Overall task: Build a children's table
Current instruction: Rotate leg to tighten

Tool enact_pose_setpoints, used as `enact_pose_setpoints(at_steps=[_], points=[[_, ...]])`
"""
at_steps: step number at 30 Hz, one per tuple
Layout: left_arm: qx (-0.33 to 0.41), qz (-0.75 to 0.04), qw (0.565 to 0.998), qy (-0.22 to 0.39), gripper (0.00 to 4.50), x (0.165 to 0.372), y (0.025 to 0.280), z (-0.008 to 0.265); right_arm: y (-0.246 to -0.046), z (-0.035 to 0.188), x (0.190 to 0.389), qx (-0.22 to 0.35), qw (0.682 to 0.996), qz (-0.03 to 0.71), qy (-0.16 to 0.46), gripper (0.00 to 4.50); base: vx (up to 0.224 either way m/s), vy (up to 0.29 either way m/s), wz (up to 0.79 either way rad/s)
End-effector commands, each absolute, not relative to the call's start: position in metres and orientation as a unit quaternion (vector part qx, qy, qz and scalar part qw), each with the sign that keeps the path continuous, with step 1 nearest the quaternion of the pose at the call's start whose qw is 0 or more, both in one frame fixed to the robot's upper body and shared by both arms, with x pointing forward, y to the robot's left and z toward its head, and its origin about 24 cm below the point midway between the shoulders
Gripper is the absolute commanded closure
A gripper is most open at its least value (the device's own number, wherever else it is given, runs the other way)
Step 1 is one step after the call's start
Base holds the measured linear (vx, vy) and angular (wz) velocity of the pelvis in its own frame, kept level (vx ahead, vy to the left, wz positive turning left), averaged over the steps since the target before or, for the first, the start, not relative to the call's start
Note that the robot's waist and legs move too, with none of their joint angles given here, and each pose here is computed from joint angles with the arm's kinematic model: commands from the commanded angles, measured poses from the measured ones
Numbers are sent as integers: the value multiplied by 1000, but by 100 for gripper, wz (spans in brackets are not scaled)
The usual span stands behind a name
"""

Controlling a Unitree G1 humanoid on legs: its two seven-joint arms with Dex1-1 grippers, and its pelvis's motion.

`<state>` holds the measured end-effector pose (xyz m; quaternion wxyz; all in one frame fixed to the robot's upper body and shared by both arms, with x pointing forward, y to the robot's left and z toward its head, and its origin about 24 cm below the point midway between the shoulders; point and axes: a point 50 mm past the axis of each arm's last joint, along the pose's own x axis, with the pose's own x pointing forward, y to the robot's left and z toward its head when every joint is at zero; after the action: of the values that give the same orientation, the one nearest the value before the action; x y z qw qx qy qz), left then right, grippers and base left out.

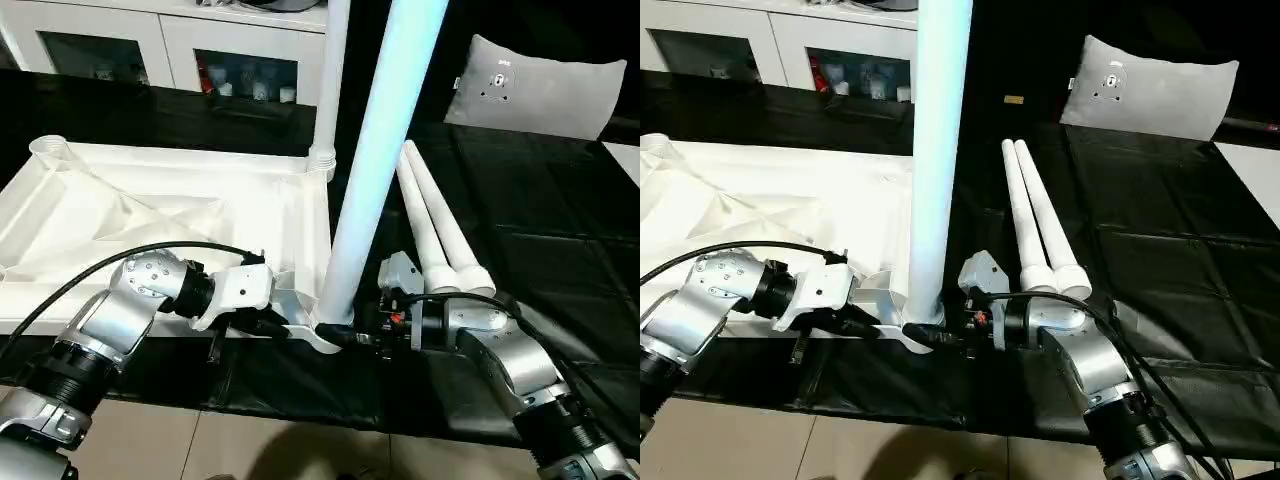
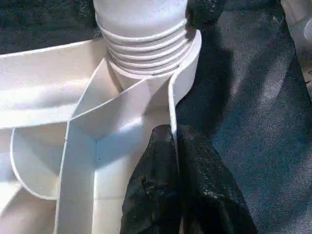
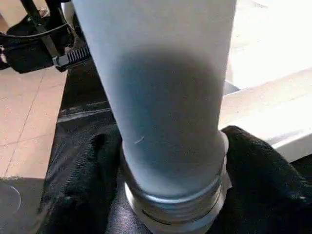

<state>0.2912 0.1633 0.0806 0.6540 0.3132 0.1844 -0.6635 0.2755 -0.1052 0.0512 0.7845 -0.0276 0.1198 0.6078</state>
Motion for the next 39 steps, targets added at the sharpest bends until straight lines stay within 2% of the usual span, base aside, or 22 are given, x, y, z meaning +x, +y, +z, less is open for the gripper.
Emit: enact_pose_setpoints(at_steps=[1, 5, 9, 12, 14, 15, 17, 20, 22, 24, 30, 32, 34, 36, 39], points=[[333, -686, 619, 187, 450, 288, 157, 80, -105, 52, 275, -28, 778, 615, 123, 141, 0, 0, 0], [327, -682, 625, 192, 450, 288, 158, 79, -103, 48, 272, -27, 778, 614, 130, 168, 0, 0, 0], [324, -667, 643, 193, 450, 289, 156, 79, -100, 45, 269, -10, 784, 605, 140, 175, 0, 0, 0], [315, -626, 684, 205, 450, 294, 152, 78, -93, 41, 266, 11, 802, 578, 148, 176, 0, 0, 0], [266, -587, 737, 201, 450, 301, 136, 83, -83, 34, 270, 25, 838, 521, 160, 177, 0, 0, 0], [266, -587, 737, 201, 450, 301, 136, 83, -83, 34, 270, 25, 838, 521, 160, 178, 0, 0, 0], [230, -546, 783, 190, 450, 309, 117, 90, -74, 28, 279, 44, 874, 452, 172, 178, 0, 0, 0], [215, -515, 809, 184, 450, 314, 104, 95, -68, 26, 288, 41, 902, 395, 170, 178, 0, 0, 0], [202, -465, 844, 175, 450, 323, 90, 102, -66, 23, 300, 54, 930, 317, 180, 178, 0, 0, 0], [191, -439, 861, 171, 450, 326, 83, 107, -63, 21, 304, 68, 936, 288, 190, 178, 0, 0, 0], [218, -406, 872, 166, 450, 330, 82, 113, -56, 20, 308, 75, 944, 257, 194, 178, 0, 0, 0], [231, -409, 868, 162, 450, 330, 84, 112, -57, 21, 310, 81, 947, 250, 183, 122, 0, 0, 0], [238, -411, 865, 162, 450, 329, 86, 110, -59, 22, 311, 79, 949, 250, 175, 122, 0, 0, 0], [240, -420, 860, 165, 450, 327, 89, 107, -63, 27, 311, 79, 950, 257, 156, 88, 0, 0, 0], [243, -434, 852, 165, 450, 325, 93, 104, -70, 32, 310, 70, 949, 275, 138, 70, 0, 0, 0]])
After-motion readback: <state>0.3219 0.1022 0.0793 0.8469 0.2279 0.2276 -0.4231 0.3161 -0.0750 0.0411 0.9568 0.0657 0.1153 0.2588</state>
